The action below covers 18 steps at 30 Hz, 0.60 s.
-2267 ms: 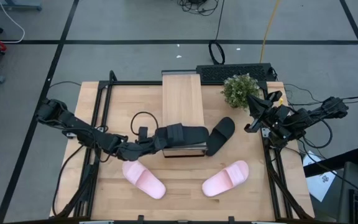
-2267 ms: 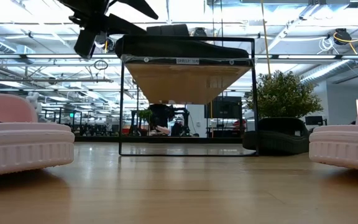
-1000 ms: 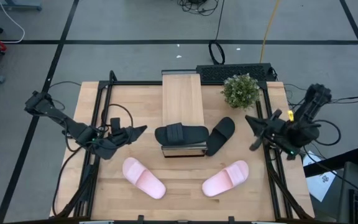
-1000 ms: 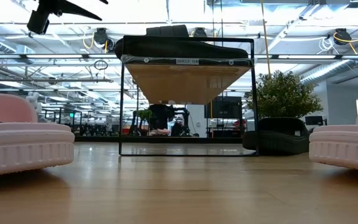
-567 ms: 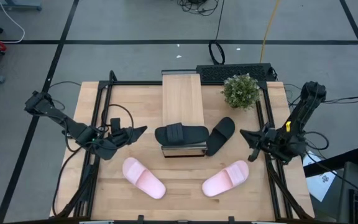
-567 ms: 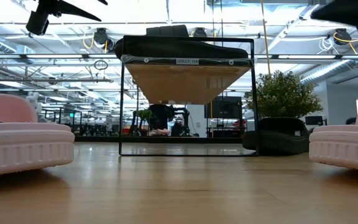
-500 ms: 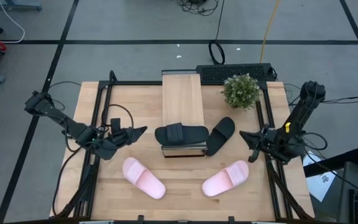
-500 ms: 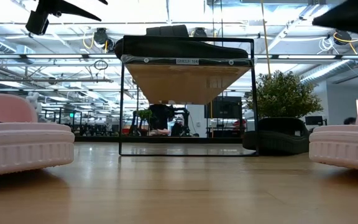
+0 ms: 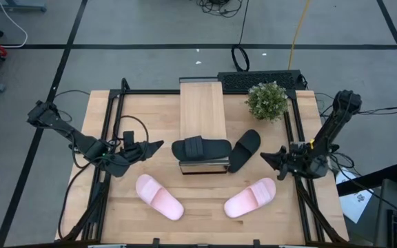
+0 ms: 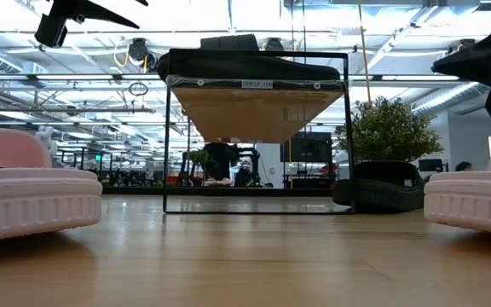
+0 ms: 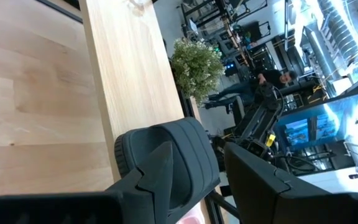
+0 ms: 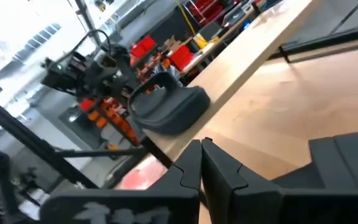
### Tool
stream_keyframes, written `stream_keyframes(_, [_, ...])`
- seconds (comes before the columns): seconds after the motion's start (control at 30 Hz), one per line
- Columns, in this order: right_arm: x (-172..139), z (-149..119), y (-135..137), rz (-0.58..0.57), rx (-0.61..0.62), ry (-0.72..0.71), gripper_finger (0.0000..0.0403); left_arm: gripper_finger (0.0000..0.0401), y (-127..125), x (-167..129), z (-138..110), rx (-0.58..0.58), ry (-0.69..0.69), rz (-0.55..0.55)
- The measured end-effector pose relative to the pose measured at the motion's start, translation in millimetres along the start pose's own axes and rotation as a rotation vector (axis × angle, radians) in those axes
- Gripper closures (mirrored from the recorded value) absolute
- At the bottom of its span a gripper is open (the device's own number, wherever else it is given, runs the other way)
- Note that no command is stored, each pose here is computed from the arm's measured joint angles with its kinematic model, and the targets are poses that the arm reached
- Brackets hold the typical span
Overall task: Pick and place slides into the shelf
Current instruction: Put the black slide on the shelf
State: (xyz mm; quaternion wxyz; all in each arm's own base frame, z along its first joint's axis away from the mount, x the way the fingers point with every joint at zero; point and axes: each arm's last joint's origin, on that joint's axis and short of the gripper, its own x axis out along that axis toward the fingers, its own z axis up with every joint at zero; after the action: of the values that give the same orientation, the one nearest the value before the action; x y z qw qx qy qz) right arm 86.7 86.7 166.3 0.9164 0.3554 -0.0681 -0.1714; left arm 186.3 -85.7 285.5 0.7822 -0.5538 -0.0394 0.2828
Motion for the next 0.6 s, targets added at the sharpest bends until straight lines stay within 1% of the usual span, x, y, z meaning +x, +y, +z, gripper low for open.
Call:
stream_keyframes(0.37, [9,11,3,-0.038,0.049,-0.074,0.0401,0.0261,0,0,0,-0.001,0.018,0.001])
stream_keyframes(0.47, [11,12,3,-0.048,0.002,-0.082,0.0401,0.0261,0,0,-1,0.002,0.021,0.0])
stream_keyframes(0.6, [14,13,5,0.023,-0.136,-0.05,0.0401,0.0261,0,0,-1,0.008,0.021,0.001])
